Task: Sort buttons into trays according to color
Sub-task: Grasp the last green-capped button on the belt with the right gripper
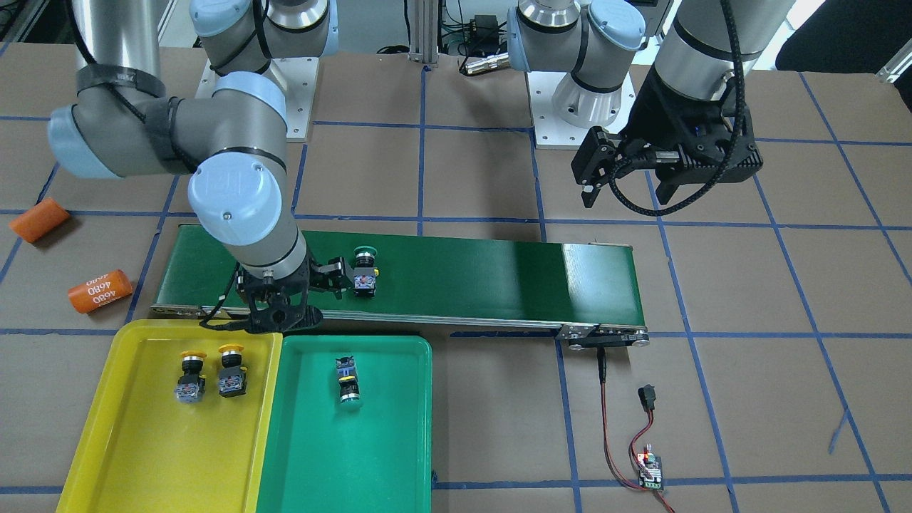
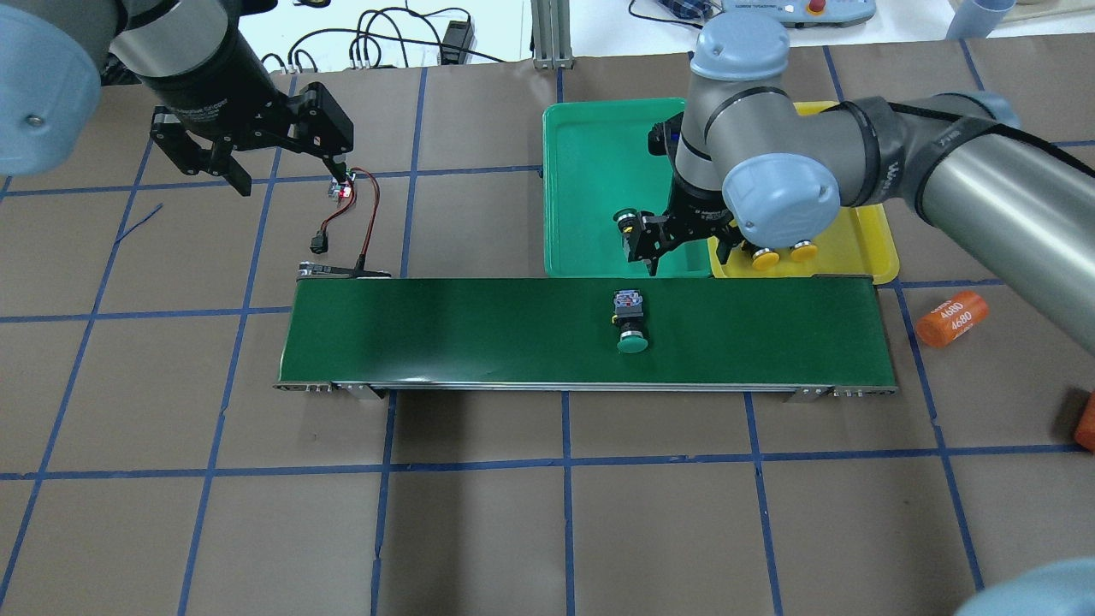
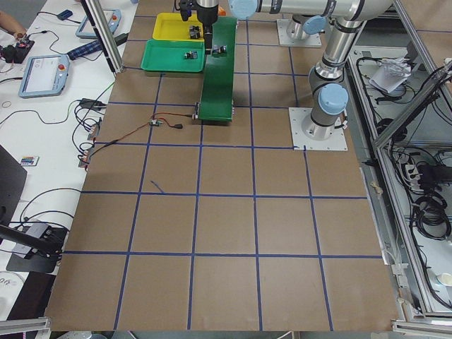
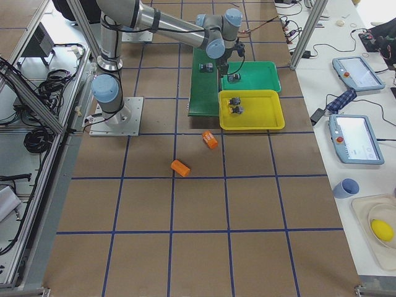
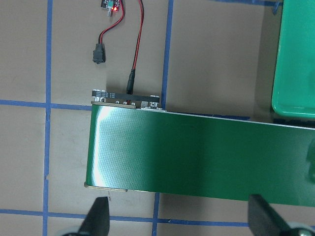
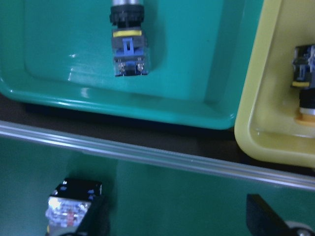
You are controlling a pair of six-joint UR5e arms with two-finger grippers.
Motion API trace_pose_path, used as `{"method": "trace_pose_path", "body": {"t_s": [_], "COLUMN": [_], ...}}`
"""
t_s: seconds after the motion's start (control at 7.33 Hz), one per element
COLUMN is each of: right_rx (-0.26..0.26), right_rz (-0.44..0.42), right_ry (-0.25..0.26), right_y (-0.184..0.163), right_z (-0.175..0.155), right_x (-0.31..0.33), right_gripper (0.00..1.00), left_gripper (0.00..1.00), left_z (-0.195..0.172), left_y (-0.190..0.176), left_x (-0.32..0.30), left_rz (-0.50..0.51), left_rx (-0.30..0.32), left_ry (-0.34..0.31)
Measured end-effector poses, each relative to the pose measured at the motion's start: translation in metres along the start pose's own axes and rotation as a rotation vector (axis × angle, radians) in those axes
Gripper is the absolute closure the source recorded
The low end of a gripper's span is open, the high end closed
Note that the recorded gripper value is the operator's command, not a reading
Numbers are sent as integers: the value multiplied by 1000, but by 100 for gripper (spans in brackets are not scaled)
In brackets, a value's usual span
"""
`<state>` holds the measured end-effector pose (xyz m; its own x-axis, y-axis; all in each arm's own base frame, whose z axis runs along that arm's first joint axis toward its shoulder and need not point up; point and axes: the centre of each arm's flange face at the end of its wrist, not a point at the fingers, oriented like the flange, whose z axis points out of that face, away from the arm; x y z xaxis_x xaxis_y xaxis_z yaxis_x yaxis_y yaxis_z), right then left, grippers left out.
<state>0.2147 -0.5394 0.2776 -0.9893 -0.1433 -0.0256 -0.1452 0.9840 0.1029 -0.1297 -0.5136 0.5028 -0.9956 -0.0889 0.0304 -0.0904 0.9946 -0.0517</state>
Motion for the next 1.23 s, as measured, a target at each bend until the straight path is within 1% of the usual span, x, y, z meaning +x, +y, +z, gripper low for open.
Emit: {"method": "trace_pose_path", "body": {"t_s": [0.14,0.27,0.41,0.55,0.68,0.95,1.23], "right_rx": [12,22,23,23,21,23,44], "right_rz": [9,6,1,-2,-4,-6,-2], "right_ry": [-1,1,2,3,5,15,12], "right_y": [18,29,34,35,35,32,17], "right_z": [11,22,28,32,34,36,26], "right_x": [-17,-34,-42,-46,-48,-44,-27], "right_gripper": [0,0,27,75,99,100,100], "left_gripper": [0,0,0,0,0,0,0], "left_z": [-1,-2,-2,-3,-6,-8,-10], "left_y": [1,1,1,1,2,5,6], "left_x": [0,0,0,0,0,-1,-1], "left_rz": [0,-1,-1,-1,-1,-2,-2], "left_rx": [4,5,6,9,14,18,21], "left_ry": [1,1,2,4,5,5,6]}}
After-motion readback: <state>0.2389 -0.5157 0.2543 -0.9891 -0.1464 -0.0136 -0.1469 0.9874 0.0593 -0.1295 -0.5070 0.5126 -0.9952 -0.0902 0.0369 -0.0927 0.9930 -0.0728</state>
